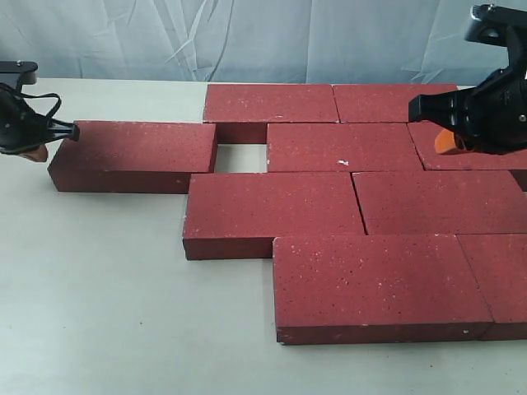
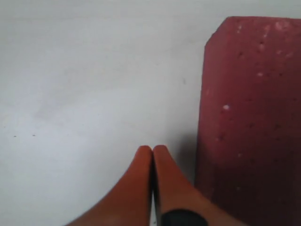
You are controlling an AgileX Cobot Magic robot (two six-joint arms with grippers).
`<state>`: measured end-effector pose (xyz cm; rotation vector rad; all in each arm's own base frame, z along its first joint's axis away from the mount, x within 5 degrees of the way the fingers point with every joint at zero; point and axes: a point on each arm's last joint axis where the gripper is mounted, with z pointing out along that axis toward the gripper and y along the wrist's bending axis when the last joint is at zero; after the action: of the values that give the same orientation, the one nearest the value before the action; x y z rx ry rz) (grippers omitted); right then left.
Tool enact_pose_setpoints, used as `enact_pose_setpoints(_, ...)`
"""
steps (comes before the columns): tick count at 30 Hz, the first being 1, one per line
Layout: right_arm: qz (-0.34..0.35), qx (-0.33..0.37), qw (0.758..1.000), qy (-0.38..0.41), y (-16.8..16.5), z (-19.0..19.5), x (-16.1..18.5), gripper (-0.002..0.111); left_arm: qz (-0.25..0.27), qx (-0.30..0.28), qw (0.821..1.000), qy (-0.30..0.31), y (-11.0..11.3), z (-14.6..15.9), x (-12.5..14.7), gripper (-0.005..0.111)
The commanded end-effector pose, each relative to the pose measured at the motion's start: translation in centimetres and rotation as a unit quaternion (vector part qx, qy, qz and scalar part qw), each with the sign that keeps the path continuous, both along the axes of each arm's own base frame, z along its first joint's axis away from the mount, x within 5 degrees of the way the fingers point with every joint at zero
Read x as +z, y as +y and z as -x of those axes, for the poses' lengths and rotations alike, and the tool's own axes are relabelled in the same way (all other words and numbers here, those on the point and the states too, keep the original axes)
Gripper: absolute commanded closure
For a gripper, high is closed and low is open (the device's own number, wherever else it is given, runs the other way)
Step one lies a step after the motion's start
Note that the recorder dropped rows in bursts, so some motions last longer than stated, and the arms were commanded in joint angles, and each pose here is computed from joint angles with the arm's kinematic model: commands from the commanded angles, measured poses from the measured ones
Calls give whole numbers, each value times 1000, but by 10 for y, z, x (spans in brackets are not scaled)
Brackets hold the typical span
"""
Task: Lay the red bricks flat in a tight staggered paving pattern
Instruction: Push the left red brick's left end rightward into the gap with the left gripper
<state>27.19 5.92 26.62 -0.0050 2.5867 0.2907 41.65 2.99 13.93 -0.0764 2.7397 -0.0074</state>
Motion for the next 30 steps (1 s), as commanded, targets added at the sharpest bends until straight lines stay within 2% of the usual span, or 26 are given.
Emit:
enact_pose_setpoints(1,0,-3,1000,-2,-1,-1,-2,109,8,-17,1000,1,-16,-3,-4,107)
enact_pose_setpoints(11,-5,-5,1000,0,-1,-1,-2,109,30,-41,999,4,-37,-2,-4,107)
enact_pose_setpoints(30,-5,-5,1000,0,-1,-1,-2,109,36,-83,996,-5,-76,-1,-3,107)
